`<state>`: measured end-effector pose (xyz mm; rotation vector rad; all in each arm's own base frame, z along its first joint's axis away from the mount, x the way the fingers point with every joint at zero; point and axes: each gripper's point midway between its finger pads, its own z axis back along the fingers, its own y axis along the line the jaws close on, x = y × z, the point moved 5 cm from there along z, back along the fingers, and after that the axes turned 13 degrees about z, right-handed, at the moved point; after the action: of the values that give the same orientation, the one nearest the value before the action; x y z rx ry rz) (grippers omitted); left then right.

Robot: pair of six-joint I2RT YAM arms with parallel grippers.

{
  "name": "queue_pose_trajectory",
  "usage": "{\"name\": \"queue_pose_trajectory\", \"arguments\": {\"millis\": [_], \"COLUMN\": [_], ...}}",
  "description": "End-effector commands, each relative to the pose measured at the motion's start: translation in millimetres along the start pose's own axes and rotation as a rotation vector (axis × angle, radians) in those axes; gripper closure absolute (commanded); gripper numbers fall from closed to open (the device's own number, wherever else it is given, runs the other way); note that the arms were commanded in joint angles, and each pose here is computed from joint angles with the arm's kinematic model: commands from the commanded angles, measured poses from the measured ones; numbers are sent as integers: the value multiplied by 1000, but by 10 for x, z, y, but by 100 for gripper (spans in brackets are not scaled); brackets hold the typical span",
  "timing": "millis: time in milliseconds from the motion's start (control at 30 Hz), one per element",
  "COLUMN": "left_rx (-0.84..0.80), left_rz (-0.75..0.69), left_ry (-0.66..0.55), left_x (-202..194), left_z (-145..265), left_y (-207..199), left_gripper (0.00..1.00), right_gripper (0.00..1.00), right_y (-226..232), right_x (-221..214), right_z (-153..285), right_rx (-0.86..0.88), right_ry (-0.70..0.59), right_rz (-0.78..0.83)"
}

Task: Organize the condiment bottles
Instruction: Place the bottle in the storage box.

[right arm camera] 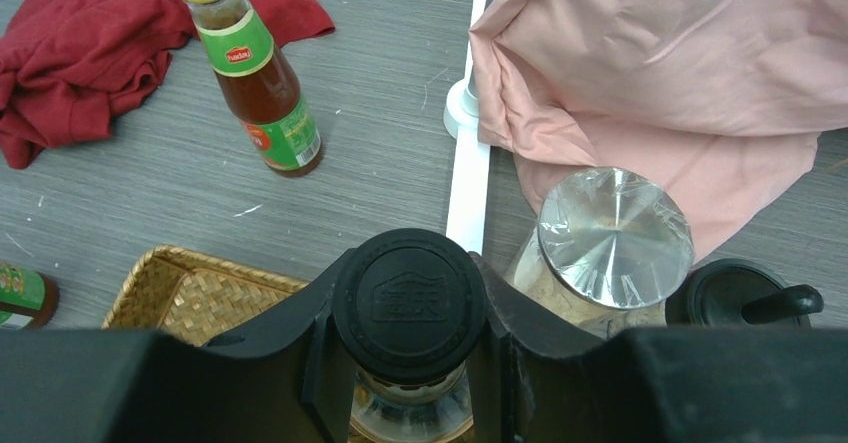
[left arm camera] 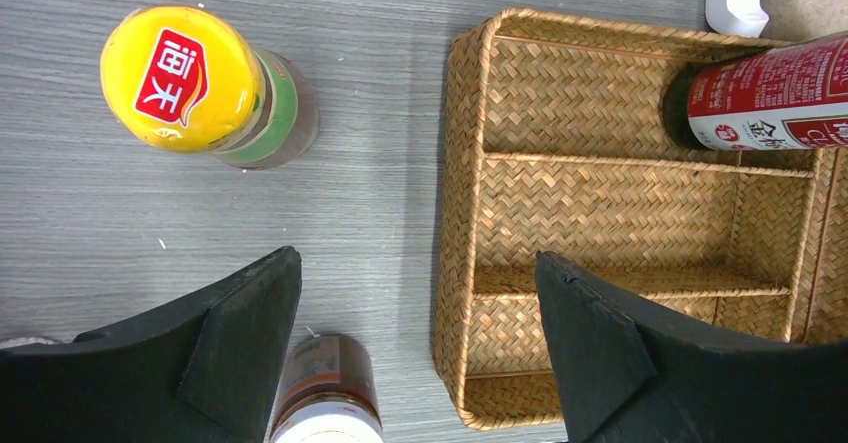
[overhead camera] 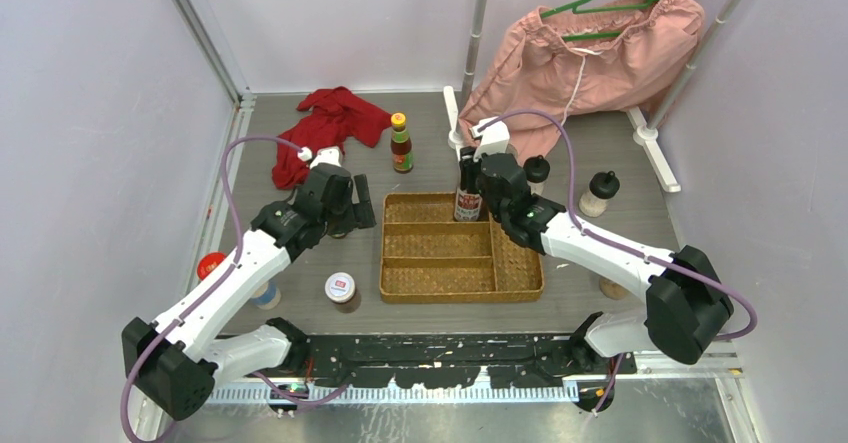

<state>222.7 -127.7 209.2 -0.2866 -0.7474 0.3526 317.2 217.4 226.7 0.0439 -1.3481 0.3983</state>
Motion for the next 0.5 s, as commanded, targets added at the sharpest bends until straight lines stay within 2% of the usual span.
{"name": "queue_pose_trajectory", "arguments": {"millis": [0, 100, 200, 467], "left_rx": [-11, -14, -15, -40], "left_rz": [7, 7, 7, -6], "left_ry": [-31, -31, -32, -45], "left_x": [44, 43, 40, 73], "left_z": [-25, -27, -26, -41], "left_y": [-38, -41, -36, -85], "left_gripper": [13, 13, 12, 11], "right_gripper": [75, 36, 2, 0], "right_y": [-72, -59, -61, -118], "right_x": [442, 436, 440, 547], "right_z": [46, 53, 75, 180], "right_rx": [-19, -7, 1, 4], "right_ry": [-156, -153, -162, -181], "right_rz": [-95, -86, -81, -89]}}
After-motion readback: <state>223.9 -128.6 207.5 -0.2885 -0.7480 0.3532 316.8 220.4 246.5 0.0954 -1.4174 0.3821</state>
